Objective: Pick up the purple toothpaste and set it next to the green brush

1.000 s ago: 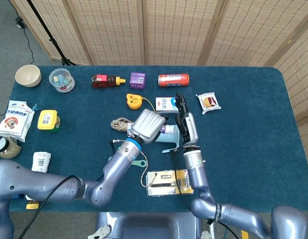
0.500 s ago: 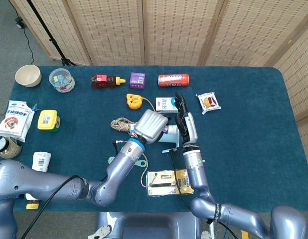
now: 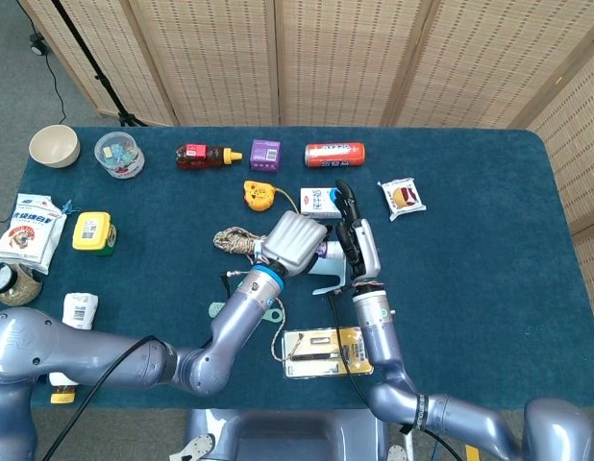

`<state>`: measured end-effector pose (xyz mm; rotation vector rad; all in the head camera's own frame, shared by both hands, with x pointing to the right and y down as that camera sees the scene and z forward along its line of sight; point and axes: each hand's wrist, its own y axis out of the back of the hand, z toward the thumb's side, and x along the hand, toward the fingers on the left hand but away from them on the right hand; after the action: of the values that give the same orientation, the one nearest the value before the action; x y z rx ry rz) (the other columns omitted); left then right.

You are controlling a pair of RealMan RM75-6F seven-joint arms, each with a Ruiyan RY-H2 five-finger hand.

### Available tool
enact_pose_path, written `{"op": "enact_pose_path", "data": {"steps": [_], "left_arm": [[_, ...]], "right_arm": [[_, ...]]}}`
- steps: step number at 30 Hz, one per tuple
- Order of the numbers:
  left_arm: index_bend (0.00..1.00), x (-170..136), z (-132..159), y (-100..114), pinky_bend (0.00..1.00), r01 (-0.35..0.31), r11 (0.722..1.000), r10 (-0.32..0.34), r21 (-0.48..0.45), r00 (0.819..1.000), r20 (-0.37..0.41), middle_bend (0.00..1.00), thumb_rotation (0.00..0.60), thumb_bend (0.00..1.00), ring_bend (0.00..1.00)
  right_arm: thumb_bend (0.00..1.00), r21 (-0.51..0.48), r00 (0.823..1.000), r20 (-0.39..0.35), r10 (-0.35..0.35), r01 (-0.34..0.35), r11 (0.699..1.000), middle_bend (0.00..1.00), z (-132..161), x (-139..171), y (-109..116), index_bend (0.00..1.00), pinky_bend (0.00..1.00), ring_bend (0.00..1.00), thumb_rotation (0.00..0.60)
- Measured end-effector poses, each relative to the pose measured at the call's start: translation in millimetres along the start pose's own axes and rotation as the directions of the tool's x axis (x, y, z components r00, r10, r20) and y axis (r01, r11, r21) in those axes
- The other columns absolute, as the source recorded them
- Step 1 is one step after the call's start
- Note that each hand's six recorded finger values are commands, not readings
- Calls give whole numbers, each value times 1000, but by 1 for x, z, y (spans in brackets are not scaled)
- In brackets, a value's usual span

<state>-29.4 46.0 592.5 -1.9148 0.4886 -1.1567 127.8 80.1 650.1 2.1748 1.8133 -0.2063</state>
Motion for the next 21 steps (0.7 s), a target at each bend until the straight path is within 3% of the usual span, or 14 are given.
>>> {"op": "enact_pose_path", "data": {"steps": [21], "left_arm": [[632,1,2,2,585,20,1000,-20,-9,1000,13,490,600,1000,543]], "right_arm": [[0,-21,999,15,30,-29,999,0,-2,3,1,0,0,0,124]]}}
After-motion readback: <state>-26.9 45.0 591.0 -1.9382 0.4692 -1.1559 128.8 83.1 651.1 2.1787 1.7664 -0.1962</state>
